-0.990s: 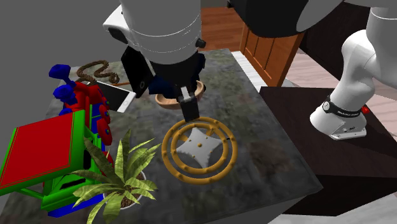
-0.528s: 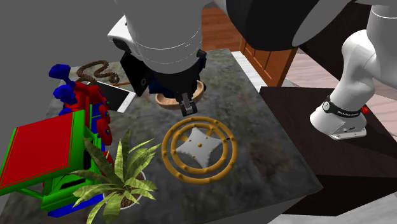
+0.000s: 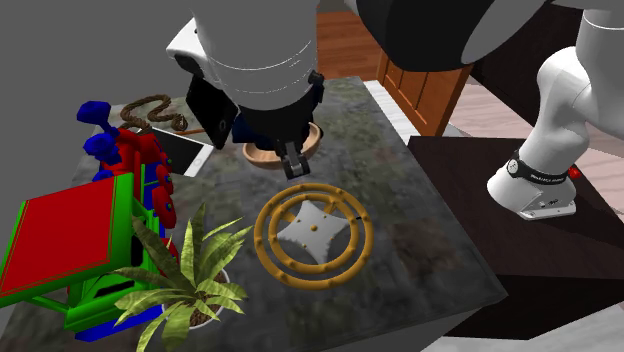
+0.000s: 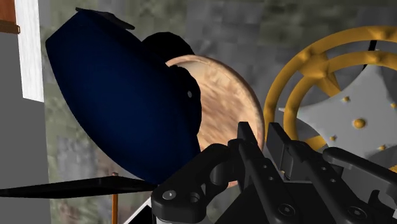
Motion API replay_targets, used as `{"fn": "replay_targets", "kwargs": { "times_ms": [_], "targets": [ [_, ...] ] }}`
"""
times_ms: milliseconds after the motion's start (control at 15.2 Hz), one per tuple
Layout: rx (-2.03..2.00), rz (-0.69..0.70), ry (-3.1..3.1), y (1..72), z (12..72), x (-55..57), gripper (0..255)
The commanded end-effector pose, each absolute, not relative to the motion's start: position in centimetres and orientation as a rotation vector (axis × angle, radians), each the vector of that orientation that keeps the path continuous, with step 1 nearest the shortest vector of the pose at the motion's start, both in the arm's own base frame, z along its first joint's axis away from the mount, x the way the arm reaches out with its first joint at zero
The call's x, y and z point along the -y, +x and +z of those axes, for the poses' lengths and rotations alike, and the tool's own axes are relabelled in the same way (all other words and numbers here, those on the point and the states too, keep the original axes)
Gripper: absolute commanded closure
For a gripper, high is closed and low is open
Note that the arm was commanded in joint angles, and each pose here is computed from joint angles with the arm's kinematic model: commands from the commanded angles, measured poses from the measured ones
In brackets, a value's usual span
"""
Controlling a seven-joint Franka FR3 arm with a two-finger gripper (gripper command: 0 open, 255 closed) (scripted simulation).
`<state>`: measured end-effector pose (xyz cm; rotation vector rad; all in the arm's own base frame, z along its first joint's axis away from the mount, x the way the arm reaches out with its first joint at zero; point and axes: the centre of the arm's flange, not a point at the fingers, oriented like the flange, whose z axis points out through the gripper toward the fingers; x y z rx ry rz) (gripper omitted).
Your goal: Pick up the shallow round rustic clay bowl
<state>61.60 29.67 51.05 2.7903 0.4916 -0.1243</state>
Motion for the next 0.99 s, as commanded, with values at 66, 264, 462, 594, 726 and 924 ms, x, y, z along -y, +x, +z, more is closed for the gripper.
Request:
{"fn": "replay_targets", "kwargs": {
  "times_ms": [66, 264, 462, 594, 726, 924],
  "targets": [
    [-0.491, -0.123, 2.790, 61.5, 52.6, -29.6, 255],
    [-0.491, -0.123, 2.790, 61.5, 54.2, -29.6, 255],
    [-0.491, -0.123, 2.790, 61.5, 55.8, -29.6, 255],
    [-0.491, -0.123, 2.790, 61.5, 56.8, -29.6, 255],
    [-0.491, -0.123, 2.790, 61.5, 57.9, -29.6, 255],
    [-0.491, -0.123, 2.790, 61.5, 58.5, -29.6, 255]
  ]
}}
